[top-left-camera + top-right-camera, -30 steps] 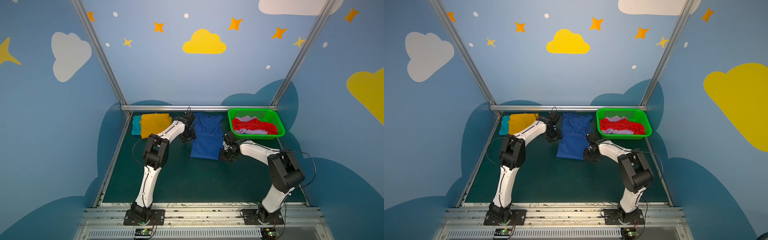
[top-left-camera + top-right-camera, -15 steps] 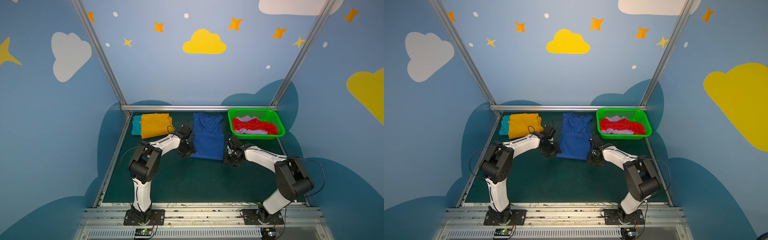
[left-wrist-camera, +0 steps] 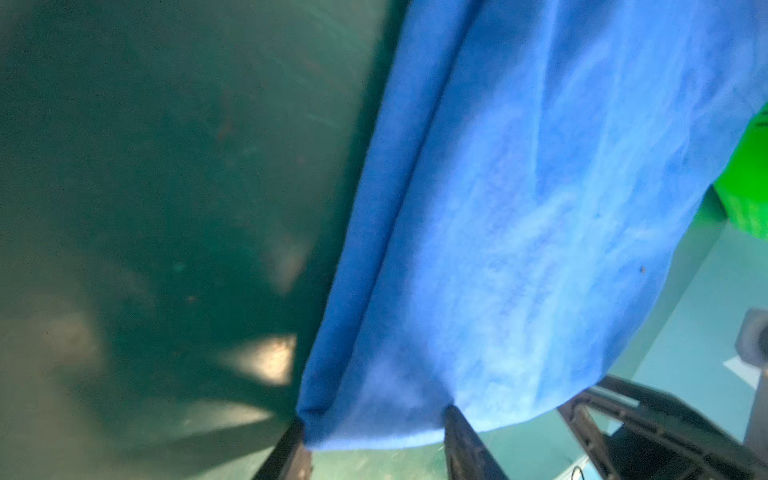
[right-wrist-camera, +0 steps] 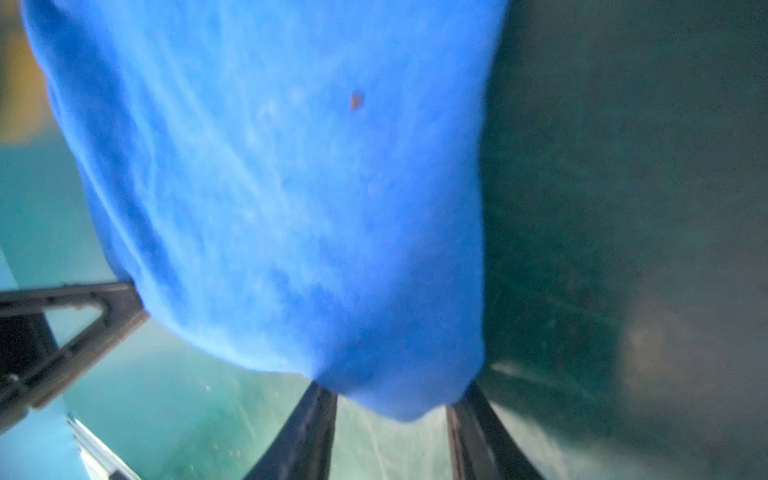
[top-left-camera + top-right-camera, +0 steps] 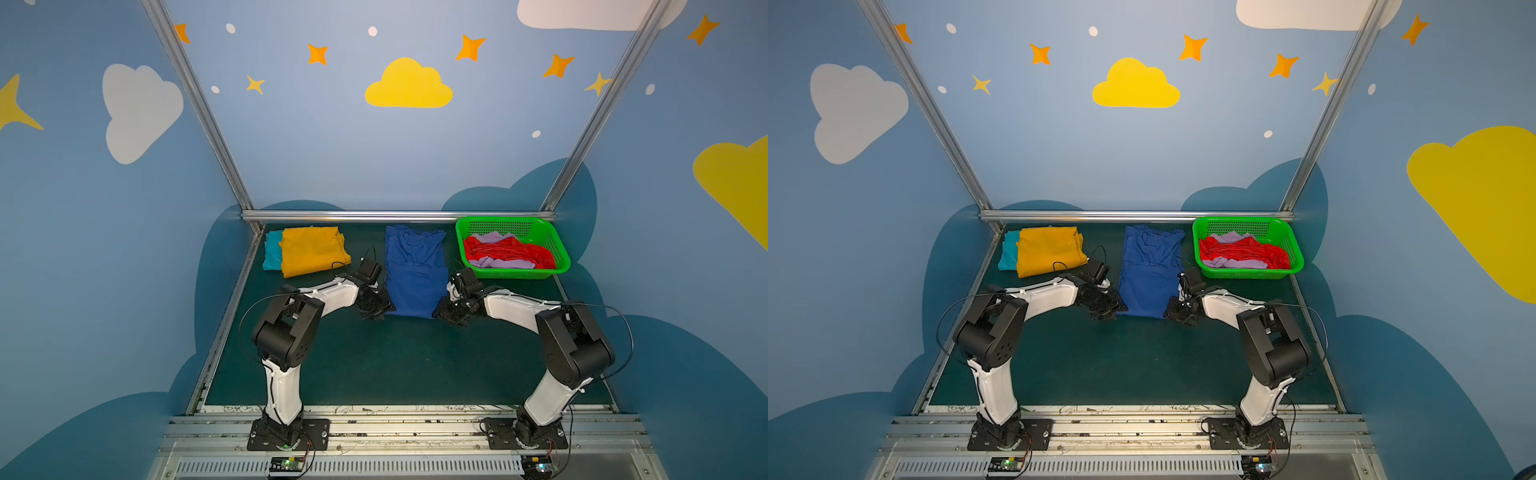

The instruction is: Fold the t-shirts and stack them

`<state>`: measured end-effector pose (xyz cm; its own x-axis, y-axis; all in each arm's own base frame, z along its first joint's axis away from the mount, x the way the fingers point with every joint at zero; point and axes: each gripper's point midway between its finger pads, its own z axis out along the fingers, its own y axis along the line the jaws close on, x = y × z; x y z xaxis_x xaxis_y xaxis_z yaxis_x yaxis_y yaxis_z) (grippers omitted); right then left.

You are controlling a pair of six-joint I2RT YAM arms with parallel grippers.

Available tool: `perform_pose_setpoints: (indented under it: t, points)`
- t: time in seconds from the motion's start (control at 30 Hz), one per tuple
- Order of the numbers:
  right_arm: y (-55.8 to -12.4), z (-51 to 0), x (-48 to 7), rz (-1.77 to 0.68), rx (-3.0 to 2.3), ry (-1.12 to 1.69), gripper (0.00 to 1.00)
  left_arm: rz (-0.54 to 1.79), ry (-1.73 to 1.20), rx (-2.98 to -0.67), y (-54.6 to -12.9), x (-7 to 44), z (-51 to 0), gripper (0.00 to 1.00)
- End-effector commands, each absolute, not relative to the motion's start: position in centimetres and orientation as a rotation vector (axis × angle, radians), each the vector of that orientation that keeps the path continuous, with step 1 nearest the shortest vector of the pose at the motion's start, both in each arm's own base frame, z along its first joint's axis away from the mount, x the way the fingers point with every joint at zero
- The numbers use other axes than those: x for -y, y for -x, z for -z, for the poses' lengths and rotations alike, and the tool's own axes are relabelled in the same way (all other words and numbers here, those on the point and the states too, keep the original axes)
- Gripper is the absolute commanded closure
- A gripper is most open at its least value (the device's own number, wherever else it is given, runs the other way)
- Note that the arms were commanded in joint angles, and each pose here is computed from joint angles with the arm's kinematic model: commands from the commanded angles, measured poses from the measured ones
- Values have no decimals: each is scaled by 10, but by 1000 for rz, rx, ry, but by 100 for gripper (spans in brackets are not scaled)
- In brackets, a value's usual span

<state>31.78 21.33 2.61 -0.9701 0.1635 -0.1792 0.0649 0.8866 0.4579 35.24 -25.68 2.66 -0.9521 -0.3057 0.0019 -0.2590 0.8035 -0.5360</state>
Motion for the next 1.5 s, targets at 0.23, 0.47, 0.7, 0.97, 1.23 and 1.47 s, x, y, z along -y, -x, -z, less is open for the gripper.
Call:
perform_pose_setpoints:
  t: [0.23, 0.47, 0.7, 0.97, 1.23, 1.47]
  points:
    - [-305, -7, -196, -680, -2886, -272, 100, 752, 551, -3004, -337, 244, 13, 96]
    - [-271, -28, -189, -676, -2909, -216, 100, 712, 535, -2993, -310, 237, -4, 96]
    - [-200, -52, -178, -664, -2952, -174, 100, 660, 483, -3004, -243, 261, -19, 96]
    - [-137, -92, -153, -736, -2891, -149, 100, 635, 476, -2845, -210, 251, -93, 96]
    - [-148, -156, -140, -723, -2669, -99, 100, 732, 361, -2639, -229, 266, -187, 96]
    - [-191, -194, -149, -679, -2541, -95, 100, 740, 350, -2555, -260, 270, -214, 96]
